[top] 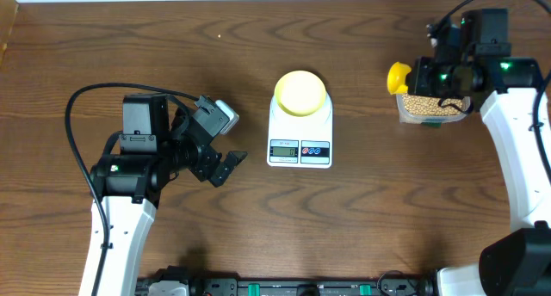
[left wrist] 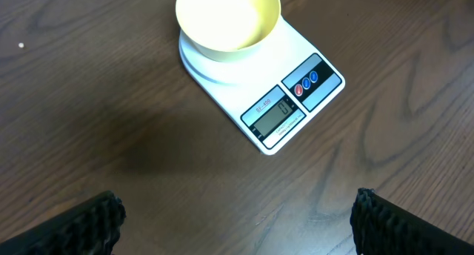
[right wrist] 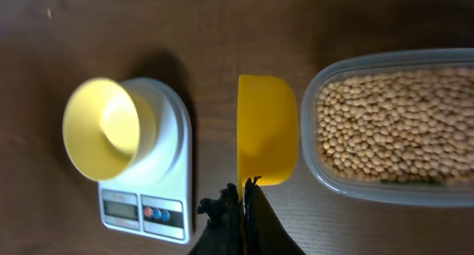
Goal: Scoop item into bowl and weigh 50g on scale
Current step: 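Move the yellow scoop with the right gripper over the soybean tub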
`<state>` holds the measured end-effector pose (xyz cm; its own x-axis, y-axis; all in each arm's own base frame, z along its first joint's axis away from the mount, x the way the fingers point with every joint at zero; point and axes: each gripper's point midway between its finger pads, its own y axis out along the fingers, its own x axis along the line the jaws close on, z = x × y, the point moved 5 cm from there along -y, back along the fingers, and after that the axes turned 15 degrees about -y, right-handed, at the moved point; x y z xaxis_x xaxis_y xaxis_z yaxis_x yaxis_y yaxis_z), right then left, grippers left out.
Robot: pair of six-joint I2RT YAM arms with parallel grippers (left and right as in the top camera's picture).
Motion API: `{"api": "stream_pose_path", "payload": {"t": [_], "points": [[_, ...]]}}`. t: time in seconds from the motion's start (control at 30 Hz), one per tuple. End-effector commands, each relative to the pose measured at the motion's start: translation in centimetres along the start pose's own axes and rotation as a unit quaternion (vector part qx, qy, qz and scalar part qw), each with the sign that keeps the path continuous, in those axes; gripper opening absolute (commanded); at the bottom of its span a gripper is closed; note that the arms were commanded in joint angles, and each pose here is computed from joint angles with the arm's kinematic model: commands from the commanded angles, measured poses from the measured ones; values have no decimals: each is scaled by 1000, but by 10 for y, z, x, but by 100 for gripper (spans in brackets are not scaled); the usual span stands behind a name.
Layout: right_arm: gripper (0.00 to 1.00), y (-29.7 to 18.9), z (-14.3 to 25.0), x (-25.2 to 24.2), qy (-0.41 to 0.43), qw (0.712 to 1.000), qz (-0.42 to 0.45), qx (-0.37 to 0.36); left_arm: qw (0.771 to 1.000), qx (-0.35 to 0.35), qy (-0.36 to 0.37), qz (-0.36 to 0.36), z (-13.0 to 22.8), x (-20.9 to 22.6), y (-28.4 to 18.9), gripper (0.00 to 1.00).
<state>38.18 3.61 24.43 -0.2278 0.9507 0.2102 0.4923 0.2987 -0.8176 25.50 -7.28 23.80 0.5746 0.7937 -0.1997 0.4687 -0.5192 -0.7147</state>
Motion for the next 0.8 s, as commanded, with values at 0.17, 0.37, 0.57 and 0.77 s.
{"api": "stream_pose_path", "payload": {"t": [0.17,0.37,0.57,0.77], "points": [[1,-63,-14,-28,91,994,56,-16,1000,2,3,6,2,0,2,99],[1,-85,8,-51,123,987,101,32,1000,2,3,6,2,0,2,99],[1,-76,10,-71,121,984,123,51,1000,2,3,6,2,0,2,99],[1,-61,-8,-89,105,982,128,85,1000,2,3,6,2,0,2,100]]}}
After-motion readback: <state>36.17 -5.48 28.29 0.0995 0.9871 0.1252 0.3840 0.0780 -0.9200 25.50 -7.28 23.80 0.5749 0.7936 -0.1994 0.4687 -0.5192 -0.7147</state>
